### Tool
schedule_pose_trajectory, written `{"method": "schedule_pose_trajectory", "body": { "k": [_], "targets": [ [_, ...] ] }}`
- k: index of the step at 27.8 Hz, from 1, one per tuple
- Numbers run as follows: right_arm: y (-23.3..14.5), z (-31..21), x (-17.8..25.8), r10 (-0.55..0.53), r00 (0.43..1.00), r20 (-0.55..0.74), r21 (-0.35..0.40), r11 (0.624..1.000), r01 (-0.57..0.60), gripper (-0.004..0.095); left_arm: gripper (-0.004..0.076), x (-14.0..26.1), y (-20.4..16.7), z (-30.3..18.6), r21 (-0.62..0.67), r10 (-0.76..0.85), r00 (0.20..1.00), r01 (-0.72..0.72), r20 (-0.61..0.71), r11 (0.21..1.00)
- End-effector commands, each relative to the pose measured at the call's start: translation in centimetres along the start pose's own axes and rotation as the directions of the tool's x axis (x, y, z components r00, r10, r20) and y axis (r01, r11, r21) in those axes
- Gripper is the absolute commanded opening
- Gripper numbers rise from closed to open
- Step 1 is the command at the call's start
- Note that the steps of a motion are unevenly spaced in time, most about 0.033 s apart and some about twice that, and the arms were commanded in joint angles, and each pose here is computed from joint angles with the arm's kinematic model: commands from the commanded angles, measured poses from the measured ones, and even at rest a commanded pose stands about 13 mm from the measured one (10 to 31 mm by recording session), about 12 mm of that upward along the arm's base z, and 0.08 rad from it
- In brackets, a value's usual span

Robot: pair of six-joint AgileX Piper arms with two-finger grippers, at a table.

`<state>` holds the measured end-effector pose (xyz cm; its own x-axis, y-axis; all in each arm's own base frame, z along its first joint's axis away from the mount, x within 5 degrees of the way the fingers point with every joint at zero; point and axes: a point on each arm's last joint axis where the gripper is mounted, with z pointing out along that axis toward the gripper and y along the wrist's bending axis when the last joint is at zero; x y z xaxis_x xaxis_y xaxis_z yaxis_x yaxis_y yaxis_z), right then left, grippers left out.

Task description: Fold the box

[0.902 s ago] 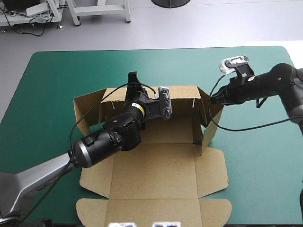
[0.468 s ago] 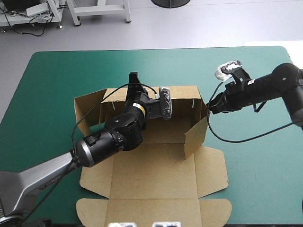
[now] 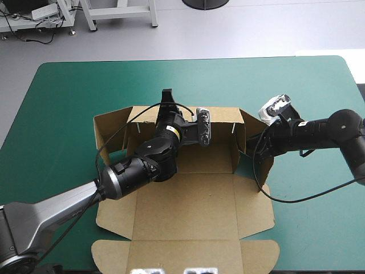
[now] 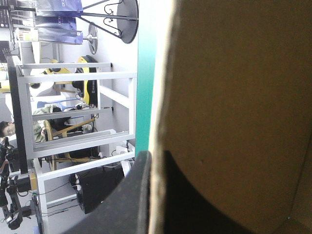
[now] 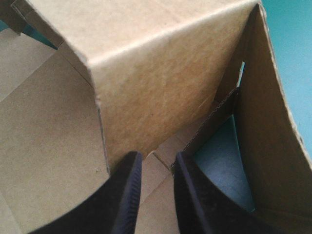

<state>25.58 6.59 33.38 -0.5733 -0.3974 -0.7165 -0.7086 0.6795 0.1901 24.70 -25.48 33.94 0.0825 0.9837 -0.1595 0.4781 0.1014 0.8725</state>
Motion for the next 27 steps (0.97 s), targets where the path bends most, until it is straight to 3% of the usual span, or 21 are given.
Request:
{"method": "schedule_pose_trajectory", "body": {
  "k": [1, 6, 14, 16, 27],
  "targets": [
    [0.7, -1.2, -1.2, -0.033, 0.994, 0.109, 0.026, 0.999, 0.03, 0.0288, -0.0006, 0.0, 2.1, -1.7, -0.08, -0.028, 0.999, 0.031, 0.043, 0.996],
    [1.8, -3.5, -3.8, -0.074, 0.978, 0.193, 0.013, 0.997, 0.073, 0.0288, -0.0006, 0.0, 2.1, -1.7, -0.076, -0.031, 0.998, 0.034, 0.046, 0.997],
    [0.7, -6.5, -6.7, -0.082, 0.967, 0.242, 0.242, 0.97, 0.022, 0.0273, -0.0006, 0.0, 2.0, -1.7, -0.067, -0.039, 0.998, 0.042, 0.047, 0.997],
    [-0.8, -5.7, -6.9, -0.034, 0.973, 0.229, 0.289, 0.957, -0.034, 0.0273, -0.0006, 0.0, 2.0, -1.7, -0.067, -0.039, 0.998, 0.042, 0.042, 0.997],
    [-5.7, -0.8, -7.8, 0.128, 0.981, 0.149, 0.258, 0.952, -0.164, 0.027, -0.0006, 0.0, 2.0, -1.7, -0.064, -0.048, 0.998, 0.051, 0.048, 0.997]
  ]
}}
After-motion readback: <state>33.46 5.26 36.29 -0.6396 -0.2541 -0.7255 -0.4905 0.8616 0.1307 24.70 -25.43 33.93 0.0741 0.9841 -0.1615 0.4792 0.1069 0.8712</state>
